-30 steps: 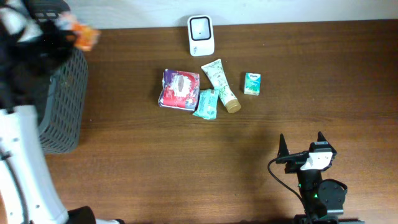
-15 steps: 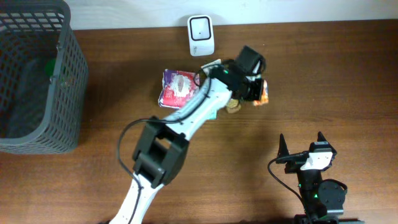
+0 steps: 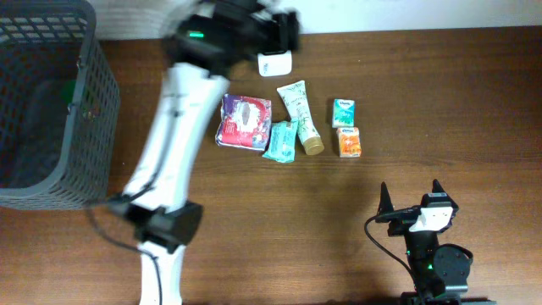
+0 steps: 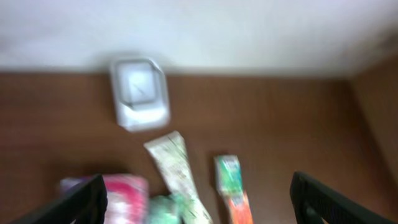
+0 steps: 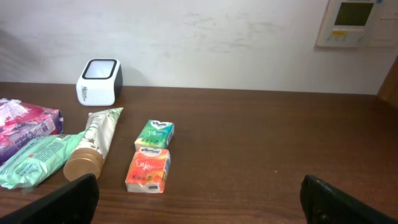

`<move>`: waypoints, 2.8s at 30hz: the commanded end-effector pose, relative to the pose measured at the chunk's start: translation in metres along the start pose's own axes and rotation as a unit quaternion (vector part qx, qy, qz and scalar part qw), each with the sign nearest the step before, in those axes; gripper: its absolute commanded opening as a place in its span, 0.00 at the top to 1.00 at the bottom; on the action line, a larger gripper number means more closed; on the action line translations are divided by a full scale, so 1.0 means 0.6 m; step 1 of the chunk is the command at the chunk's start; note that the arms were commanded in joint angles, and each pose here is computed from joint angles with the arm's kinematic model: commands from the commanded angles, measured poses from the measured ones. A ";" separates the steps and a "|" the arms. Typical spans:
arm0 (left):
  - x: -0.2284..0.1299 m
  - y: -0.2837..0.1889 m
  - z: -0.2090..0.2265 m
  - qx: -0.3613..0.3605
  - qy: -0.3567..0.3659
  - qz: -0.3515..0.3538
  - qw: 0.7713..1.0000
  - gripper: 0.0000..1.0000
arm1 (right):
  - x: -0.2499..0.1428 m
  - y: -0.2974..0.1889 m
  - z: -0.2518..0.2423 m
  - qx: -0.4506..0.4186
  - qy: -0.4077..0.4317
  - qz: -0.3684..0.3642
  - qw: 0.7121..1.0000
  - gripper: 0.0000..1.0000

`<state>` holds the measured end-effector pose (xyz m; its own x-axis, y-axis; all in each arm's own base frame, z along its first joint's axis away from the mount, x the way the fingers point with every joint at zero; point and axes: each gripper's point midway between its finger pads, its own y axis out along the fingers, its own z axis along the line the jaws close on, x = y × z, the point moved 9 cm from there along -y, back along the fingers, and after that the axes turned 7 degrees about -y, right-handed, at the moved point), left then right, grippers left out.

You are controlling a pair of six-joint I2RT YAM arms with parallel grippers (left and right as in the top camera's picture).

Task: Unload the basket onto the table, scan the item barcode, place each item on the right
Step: 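Grasp the orange Kleenex pack in the basket and place it beside the green pack, then grasp the green-lidded jar in the basket and set it left of the tissue pack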

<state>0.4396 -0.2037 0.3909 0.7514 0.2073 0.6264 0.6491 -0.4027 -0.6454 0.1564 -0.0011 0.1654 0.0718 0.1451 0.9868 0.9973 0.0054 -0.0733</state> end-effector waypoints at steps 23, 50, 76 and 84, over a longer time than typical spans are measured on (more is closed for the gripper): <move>0.022 -0.036 0.808 0.281 -0.134 0.060 0.948 0.01 | -0.004 0.000 0.003 0.004 0.005 0.002 1.000 0.01; -0.001 -0.120 0.849 0.302 -0.219 0.057 0.926 0.00 | -0.004 0.000 0.003 0.004 0.005 0.002 1.000 0.01; 0.116 -0.303 0.662 0.303 -0.132 -0.116 0.937 0.31 | -0.004 0.000 0.003 0.004 0.005 0.002 1.000 0.02; 0.128 -0.398 0.279 -0.050 0.030 -0.187 0.981 0.37 | -0.004 0.000 0.003 0.004 0.005 0.002 1.000 0.02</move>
<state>0.3546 0.1191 0.5220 0.3540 0.3480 0.8681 0.9349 -0.1581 -0.3179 0.1564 -0.0011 0.1654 0.0718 0.1455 0.9868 0.9973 0.0054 -0.0733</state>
